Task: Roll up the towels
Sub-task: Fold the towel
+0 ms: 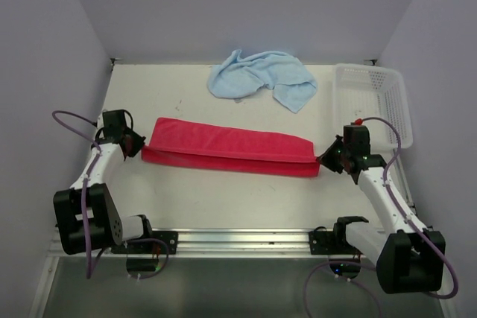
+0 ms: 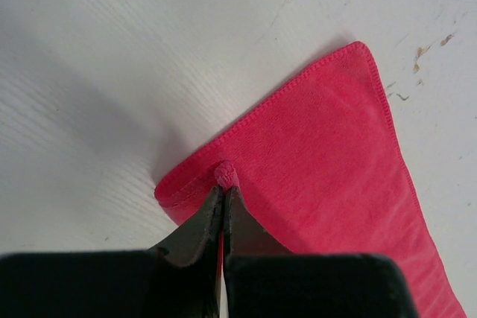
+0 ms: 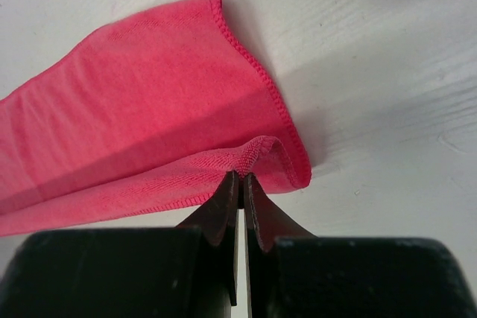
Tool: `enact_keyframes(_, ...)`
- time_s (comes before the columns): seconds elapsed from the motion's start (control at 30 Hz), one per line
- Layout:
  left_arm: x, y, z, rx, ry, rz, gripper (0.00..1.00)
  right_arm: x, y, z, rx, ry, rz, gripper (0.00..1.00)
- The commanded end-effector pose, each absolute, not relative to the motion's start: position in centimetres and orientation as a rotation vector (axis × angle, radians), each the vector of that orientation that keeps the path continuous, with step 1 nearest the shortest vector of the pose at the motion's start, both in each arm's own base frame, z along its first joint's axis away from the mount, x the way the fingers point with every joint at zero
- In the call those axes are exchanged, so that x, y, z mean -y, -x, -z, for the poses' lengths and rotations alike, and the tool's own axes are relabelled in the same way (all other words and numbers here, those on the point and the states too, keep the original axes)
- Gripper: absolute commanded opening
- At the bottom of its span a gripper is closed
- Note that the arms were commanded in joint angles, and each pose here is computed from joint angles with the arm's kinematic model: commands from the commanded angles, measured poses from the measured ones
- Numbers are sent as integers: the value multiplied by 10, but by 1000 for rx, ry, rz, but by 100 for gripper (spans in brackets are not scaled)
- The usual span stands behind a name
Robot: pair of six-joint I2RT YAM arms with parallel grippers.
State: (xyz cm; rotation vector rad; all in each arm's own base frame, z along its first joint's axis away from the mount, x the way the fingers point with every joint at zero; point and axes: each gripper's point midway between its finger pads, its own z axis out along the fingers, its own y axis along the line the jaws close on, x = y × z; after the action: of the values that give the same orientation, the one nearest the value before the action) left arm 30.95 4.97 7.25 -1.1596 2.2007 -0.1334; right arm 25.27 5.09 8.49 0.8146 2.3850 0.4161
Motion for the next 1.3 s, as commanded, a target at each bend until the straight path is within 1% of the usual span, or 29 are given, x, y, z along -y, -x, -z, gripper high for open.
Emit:
enact_keyframes(0.0, -59, -348, -103, -2087, 1109, 173, 0, -42, -284, -105, -2288, -833, -387, 0)
enact_keyframes(0.2, -59, -370, -107, -2071, 1082, 208, 0, -39, -312, -109, -2263, -829, -368, 0)
enact_keyframes(0.43, -54, -389, -92, -2121, 1077, 219, 0, -40, -337, -104, -2274, -843, -366, 0)
enact_keyframes(0.7, -48, -410, -98, -2117, 1047, 215, 0, -32, -345, -89, -2303, -859, -291, 0)
enact_keyframes(1.27, -51, -429, -87, -2140, 1046, 199, 0, -30, -362, -79, -2317, -881, -266, 0)
